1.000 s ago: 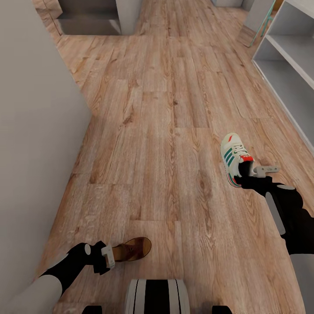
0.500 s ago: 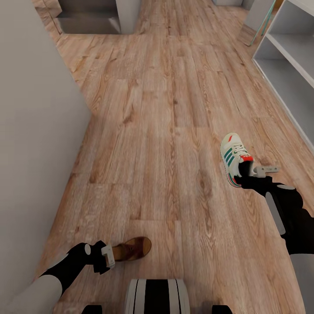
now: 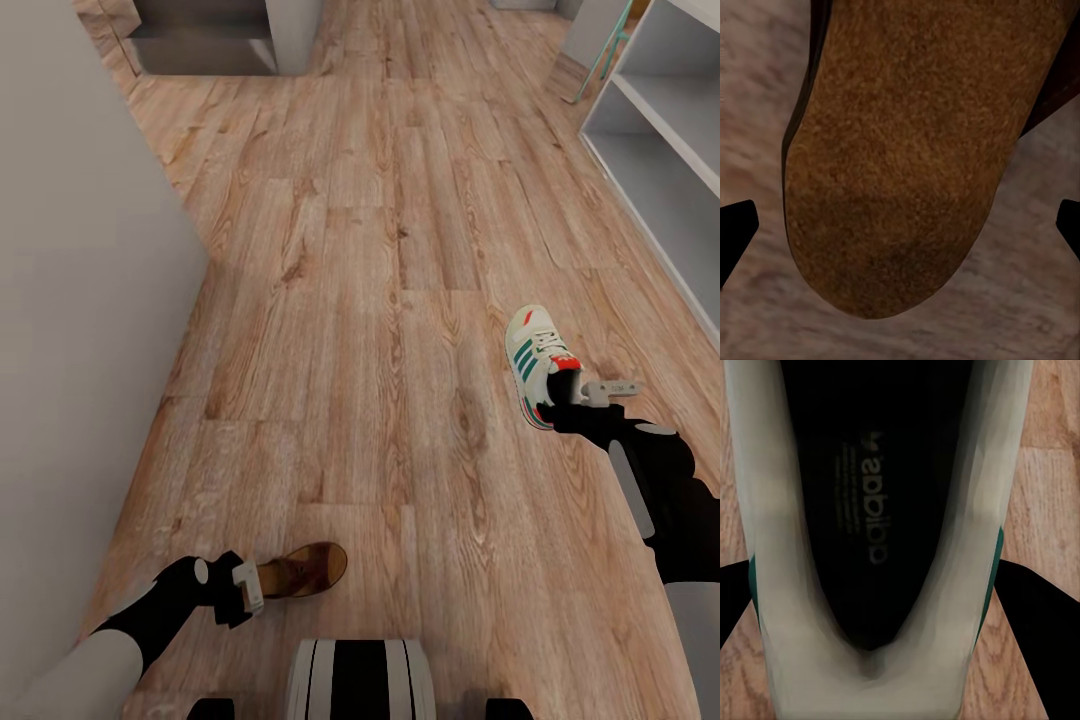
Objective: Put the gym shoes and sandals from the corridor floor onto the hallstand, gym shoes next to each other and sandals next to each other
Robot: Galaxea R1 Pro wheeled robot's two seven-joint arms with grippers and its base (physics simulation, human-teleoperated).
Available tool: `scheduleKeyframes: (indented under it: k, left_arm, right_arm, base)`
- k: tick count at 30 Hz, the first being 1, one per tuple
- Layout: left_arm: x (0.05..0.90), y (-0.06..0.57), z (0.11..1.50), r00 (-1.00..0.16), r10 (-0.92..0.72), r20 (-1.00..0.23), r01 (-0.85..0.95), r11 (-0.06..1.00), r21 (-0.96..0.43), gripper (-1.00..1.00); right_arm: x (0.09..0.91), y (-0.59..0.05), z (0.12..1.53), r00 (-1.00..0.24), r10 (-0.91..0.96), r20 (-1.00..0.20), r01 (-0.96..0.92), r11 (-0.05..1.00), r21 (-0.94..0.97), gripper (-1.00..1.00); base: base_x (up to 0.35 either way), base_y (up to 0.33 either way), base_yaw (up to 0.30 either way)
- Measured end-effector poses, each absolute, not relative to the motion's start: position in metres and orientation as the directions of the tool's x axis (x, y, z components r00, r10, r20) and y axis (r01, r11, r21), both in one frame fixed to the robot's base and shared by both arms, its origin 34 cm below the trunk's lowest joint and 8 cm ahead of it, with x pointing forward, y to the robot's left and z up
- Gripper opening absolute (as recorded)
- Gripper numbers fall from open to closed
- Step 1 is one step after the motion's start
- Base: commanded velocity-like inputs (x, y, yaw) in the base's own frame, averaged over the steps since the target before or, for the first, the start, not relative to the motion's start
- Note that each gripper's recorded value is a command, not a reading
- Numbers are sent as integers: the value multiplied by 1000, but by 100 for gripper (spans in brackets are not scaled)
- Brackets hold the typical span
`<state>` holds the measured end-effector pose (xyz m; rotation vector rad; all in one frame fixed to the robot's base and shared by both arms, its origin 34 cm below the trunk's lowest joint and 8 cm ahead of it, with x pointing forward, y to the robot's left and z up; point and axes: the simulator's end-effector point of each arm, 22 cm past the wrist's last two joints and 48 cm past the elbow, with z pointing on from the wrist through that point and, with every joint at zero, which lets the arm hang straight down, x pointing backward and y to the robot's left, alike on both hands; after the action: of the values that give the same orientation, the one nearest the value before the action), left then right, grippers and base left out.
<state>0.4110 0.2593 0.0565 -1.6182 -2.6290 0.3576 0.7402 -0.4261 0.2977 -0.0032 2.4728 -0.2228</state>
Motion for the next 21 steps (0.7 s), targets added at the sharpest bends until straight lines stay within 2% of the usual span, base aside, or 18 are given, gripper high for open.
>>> scheduleKeyframes:
  k: [6,21]
  left_arm:
    - [410,260,56,-458,885,-90,877,432,-212,100]
    - [411,260,56,-458,885,-90,877,433,-208,100]
  right_arm:
    - [740,-426,298,-791,-57,-609,53,986,-161,-100]
    - [740,-426,298,-791,-57,-609,53,986,-161,-100]
  base:
    - [79,0,0]
    - [5,0,0]
